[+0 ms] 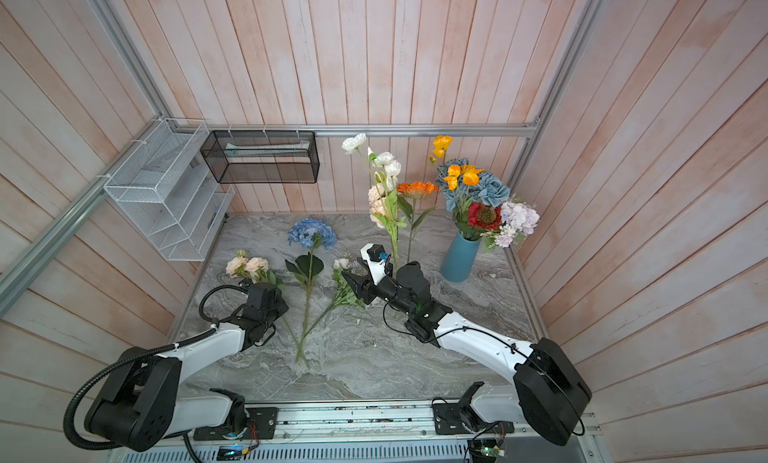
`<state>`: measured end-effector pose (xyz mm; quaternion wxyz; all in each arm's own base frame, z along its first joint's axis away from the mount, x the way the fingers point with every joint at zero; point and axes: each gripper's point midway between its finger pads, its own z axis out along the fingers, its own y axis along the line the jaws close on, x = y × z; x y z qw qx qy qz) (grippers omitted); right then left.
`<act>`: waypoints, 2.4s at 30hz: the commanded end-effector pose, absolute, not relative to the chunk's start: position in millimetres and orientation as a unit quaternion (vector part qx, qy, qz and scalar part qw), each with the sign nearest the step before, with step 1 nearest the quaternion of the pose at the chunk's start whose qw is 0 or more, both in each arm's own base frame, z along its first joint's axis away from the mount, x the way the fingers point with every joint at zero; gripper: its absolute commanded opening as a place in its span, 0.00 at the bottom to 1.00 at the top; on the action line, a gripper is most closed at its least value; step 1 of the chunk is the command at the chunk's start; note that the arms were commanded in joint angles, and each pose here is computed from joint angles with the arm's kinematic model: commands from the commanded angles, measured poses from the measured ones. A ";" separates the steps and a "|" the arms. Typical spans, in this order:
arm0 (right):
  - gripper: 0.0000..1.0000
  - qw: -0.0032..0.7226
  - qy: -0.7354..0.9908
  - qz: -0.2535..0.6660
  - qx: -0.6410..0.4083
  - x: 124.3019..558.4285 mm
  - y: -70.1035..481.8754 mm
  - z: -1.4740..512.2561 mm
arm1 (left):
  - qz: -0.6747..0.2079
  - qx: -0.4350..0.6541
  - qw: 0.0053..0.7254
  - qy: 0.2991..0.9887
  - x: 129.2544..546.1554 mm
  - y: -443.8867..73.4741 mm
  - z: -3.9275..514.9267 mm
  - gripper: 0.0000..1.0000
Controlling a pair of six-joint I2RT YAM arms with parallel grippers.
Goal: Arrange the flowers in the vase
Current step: 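Grasp the peach rose stem with the left gripper while the right approaches, then lift the peach rose upright with the left gripper while the right grasps its stem, then carry the peach rose to the glass vase with the right gripper while the left withdraws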
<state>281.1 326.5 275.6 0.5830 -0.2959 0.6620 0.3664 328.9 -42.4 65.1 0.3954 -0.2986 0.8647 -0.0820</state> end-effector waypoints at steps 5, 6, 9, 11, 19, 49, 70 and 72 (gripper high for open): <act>0.65 0.557 0.632 0.408 -0.351 258.5 361.5 299.8 | -0.124 -0.241 0.523 0.808 352.9 -49.5 171.7 0.00; 0.65 0.553 0.632 0.410 -0.357 256.4 366.8 299.2 | -0.135 -0.229 0.542 0.798 353.7 -52.4 187.0 0.00; 0.66 0.534 0.625 0.431 -0.374 247.5 383.1 298.0 | -0.165 -0.189 0.596 0.763 351.1 -65.1 231.4 0.00; 0.66 0.516 0.620 0.452 -0.382 241.6 393.8 297.1 | -0.164 -0.170 0.626 0.743 346.3 -70.2 255.6 0.00; 0.66 0.460 0.601 0.516 -0.401 227.3 431.3 290.8 | -0.216 -0.084 0.688 0.688 328.5 -106.7 312.7 0.00; 0.00 0.414 0.630 0.546 -0.365 242.5 452.3 261.4 | -0.328 -0.016 0.688 0.647 295.4 -160.4 320.5 0.05; 0.00 0.543 0.629 0.440 -0.339 282.7 395.3 323.8 | -0.248 -0.206 0.655 0.683 285.9 -73.4 255.3 1.00; 0.00 0.564 0.622 0.423 -0.341 281.0 385.2 338.6 | -0.254 -0.223 0.637 0.693 292.1 -67.6 240.6 1.00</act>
